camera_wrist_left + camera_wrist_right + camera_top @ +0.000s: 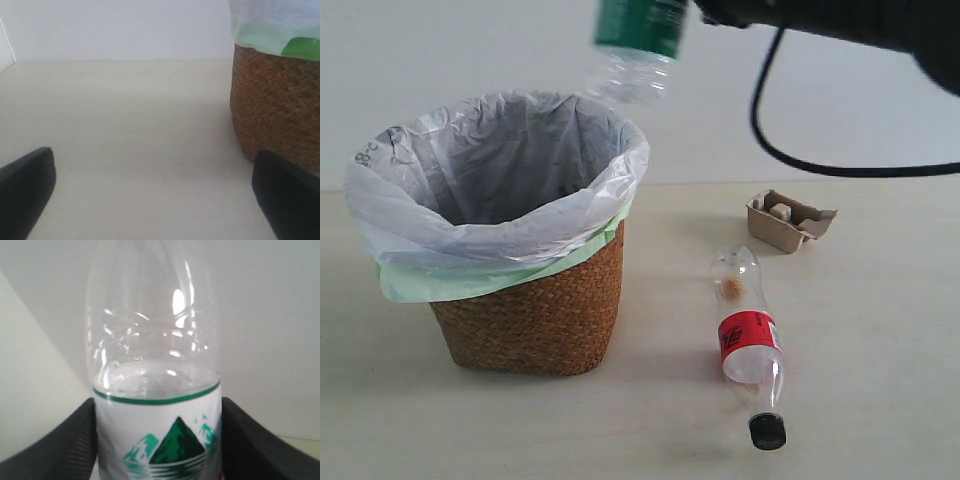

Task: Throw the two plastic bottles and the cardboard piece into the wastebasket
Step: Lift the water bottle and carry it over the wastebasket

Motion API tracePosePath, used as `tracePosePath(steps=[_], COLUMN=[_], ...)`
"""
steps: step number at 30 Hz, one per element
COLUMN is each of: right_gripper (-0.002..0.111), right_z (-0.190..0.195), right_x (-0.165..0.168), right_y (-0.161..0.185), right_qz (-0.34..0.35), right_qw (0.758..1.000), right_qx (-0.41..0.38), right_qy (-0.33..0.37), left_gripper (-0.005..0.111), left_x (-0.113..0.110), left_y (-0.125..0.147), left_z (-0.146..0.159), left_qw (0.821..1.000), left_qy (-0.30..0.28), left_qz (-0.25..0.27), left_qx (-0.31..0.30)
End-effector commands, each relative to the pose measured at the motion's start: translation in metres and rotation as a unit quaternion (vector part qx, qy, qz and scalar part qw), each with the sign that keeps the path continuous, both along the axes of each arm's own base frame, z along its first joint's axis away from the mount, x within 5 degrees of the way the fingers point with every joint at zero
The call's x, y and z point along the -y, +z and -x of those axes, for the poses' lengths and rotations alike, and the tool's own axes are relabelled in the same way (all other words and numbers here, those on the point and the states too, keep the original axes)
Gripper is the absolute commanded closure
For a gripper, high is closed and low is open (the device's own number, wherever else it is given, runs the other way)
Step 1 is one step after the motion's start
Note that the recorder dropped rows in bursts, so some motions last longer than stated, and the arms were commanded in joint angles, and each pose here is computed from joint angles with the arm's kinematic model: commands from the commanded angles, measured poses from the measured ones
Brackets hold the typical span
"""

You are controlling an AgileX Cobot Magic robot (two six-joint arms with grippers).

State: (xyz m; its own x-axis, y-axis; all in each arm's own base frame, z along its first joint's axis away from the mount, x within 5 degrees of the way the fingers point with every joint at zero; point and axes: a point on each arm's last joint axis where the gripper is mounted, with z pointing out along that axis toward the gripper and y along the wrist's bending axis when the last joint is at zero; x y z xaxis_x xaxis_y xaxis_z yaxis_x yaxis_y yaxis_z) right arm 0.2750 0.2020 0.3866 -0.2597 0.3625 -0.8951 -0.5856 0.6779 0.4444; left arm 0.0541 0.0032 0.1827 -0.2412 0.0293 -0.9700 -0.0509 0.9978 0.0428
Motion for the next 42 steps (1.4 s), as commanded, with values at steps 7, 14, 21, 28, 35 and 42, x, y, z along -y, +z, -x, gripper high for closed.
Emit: tracePosePath(steps=[7, 14, 21, 28, 35, 42], right_gripper=[0.108, 0.108, 0.108, 0.108, 0.108, 0.108], right_z=[0.009, 0.000, 0.001, -0.005, 0.006, 0.005], right_x=[-0.050, -0.036, -0.027, -0.045, -0.054, -0.055], right_y=[0.000, 0.009, 0.028, 0.027, 0.046, 0.027], right_qz=[-0.085, 0.336, 0.448, -0.029, -0.107, 0.223], right_qw=[0.988, 0.911, 0.854, 0.998, 0.994, 0.960], right_qx=[0.072, 0.240, 0.264, -0.048, 0.017, 0.170], right_qy=[0.111, 0.018, 0.014, 0.014, 0.035, 0.027], left_gripper=[-0.001, -0.001, -0.001, -0.001, -0.001, -0.001], left_x=[0.000, 0.000, 0.000, 0.000, 0.000, 0.000], left_y=[0.003, 0.003, 0.003, 0.003, 0.003, 0.003], left_z=[0.000, 0.000, 0.000, 0.000, 0.000, 0.000], left_qw=[1.000, 1.000, 1.000, 1.000, 1.000, 1.000], left_qy=[-0.003, -0.003, -0.003, -0.003, -0.003, -0.003], left_qz=[0.005, 0.005, 0.005, 0.005, 0.005, 0.005], left_qx=[0.011, 0.011, 0.011, 0.011, 0.011, 0.011])
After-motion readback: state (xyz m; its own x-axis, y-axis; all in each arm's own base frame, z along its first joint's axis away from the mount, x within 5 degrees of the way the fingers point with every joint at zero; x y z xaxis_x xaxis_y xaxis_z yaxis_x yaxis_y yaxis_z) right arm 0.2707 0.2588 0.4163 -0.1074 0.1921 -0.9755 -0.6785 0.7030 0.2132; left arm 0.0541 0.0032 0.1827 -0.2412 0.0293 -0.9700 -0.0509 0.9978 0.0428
